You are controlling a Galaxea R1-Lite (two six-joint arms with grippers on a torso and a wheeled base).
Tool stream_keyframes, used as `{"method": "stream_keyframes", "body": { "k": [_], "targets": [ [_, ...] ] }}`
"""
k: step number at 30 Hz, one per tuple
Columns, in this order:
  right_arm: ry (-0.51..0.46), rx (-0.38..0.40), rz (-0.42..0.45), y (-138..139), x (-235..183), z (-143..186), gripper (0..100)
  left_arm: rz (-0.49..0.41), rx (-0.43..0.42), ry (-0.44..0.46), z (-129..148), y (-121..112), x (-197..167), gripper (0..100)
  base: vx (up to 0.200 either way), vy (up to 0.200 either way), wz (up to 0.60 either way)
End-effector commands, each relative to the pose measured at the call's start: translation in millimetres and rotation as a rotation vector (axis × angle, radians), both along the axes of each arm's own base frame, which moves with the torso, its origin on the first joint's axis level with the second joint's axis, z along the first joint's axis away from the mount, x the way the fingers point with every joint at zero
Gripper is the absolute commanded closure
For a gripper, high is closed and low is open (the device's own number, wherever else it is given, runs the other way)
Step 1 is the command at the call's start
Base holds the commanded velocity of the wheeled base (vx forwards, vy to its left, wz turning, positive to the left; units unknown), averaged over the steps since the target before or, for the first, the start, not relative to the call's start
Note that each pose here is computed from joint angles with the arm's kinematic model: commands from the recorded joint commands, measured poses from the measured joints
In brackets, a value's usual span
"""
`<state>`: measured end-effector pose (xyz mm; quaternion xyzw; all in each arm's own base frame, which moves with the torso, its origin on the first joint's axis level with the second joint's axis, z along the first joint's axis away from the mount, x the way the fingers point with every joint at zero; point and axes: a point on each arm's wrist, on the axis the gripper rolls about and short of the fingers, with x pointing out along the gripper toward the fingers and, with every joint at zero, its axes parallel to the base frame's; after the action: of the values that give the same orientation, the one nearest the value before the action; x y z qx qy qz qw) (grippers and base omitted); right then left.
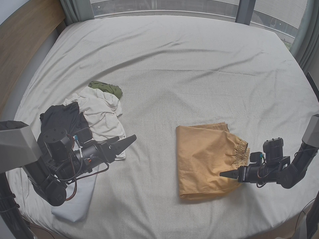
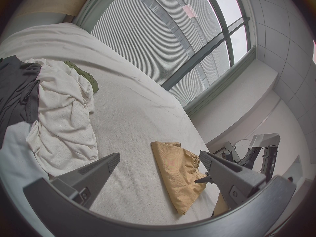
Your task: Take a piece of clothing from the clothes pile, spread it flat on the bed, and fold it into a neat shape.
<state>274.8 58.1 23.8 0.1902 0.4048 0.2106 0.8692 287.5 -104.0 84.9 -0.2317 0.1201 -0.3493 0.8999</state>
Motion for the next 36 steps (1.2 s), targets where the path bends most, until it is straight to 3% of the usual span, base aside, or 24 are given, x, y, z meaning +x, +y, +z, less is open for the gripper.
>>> {"method": "stream_keyframes", "body": {
  "k": [1, 20, 21, 36],
  "targets": [
    [-0.002, 0.0, -0.002, 0.0, 1.0, 0.0, 0, 0.0, -0.001, -0.002, 0.0, -0.2, 0.7, 0, 0.0, 0.0, 0.0],
    [-0.054, 0.019, -0.009, 0.9, 3.8, 3.3, 0, -0.003, 0.0, 0.001, -0.7, -0.7, 0.3, 0, 0.0, 0.0, 0.0],
    [-0.054, 0.019, -0.009, 0.9, 3.8, 3.3, 100, -0.003, 0.0, 0.001, -0.7, -0.7, 0.3, 0, 0.0, 0.0, 0.0],
    [-0.068, 0.032, 0.013, 6.1, 4.2, 6.8, 100, 0.001, 0.0, 0.001, -1.6, -0.3, 2.2, 0, 0.0, 0.0, 0.0]
  ]
}}
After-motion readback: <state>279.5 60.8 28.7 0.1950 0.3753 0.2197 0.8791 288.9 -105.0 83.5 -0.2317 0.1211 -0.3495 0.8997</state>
